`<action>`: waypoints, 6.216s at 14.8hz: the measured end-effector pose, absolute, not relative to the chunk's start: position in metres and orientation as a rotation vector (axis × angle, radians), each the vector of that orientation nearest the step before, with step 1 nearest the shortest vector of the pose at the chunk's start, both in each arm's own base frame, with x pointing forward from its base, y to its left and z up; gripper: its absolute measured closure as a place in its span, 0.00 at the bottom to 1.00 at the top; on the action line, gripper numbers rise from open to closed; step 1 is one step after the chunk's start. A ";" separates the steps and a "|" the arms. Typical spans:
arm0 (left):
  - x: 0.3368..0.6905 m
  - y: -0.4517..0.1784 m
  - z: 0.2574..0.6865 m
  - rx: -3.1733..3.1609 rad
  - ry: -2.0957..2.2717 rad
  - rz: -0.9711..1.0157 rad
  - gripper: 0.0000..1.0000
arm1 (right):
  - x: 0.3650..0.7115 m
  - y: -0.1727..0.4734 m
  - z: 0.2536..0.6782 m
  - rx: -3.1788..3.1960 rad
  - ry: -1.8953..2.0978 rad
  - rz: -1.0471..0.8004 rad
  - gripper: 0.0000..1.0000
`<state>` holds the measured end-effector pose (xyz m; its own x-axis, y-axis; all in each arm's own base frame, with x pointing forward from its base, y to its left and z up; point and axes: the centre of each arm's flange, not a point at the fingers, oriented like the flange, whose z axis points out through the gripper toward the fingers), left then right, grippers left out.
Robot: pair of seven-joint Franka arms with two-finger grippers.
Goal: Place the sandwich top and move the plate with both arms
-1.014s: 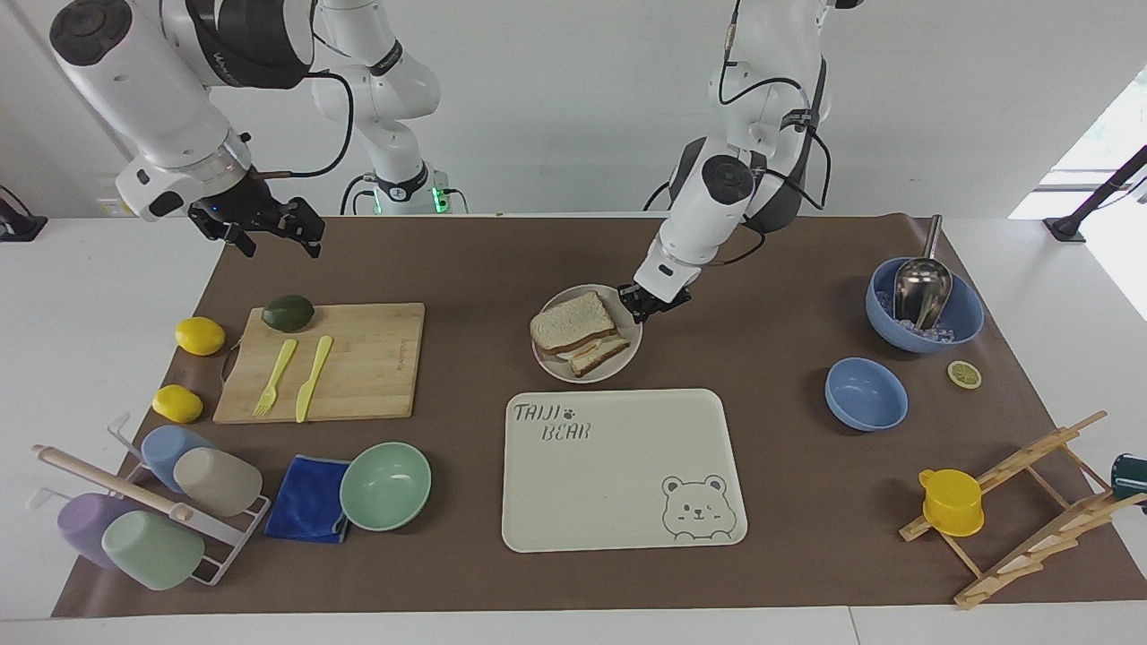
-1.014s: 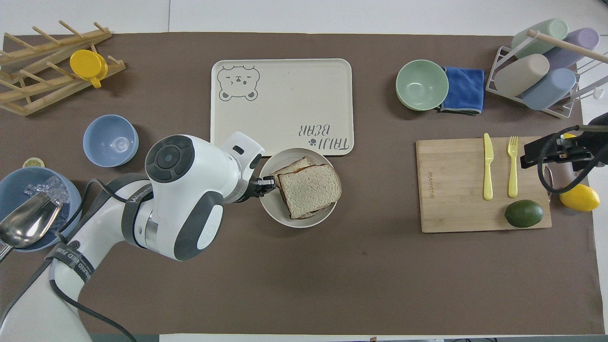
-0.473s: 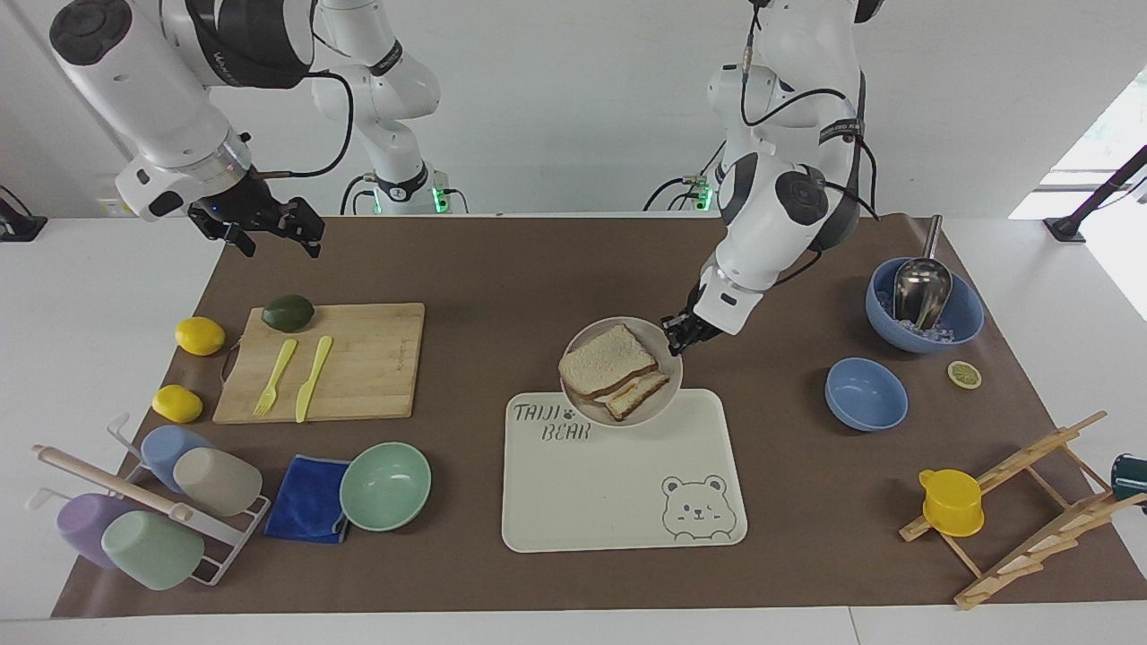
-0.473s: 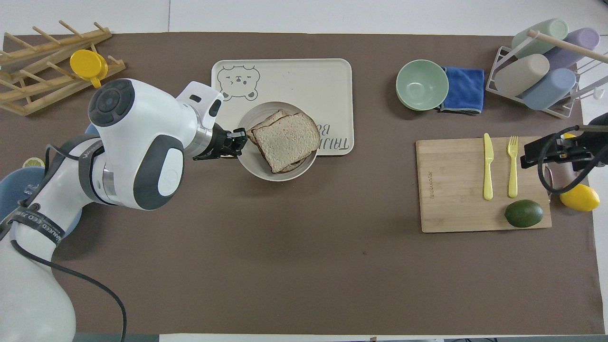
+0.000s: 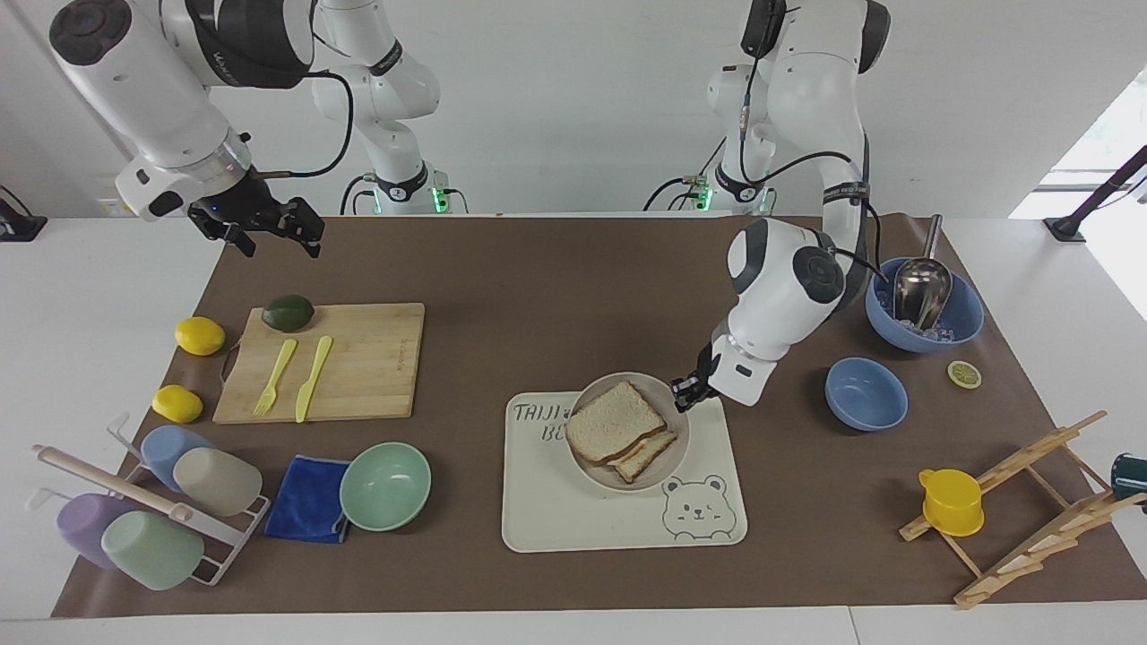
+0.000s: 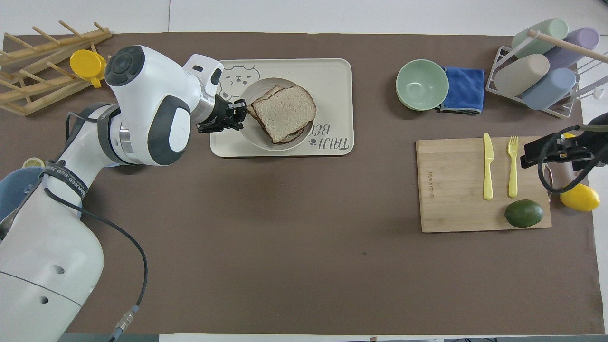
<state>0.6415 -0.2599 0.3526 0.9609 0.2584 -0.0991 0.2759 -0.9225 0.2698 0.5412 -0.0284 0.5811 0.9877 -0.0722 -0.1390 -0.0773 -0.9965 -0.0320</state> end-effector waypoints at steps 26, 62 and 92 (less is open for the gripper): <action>0.673 -0.180 0.394 2.913 0.421 0.093 0.00 | 0.541 -0.028 0.581 -3.095 0.116 0.214 0.00; 0.552 -0.022 0.574 3.117 0.191 -0.137 0.00 | 0.541 -0.028 0.581 -3.095 0.116 0.214 0.00; 0.544 -0.033 0.591 3.118 0.062 -0.091 0.00 | 0.541 -0.028 0.581 -3.095 0.116 0.214 0.00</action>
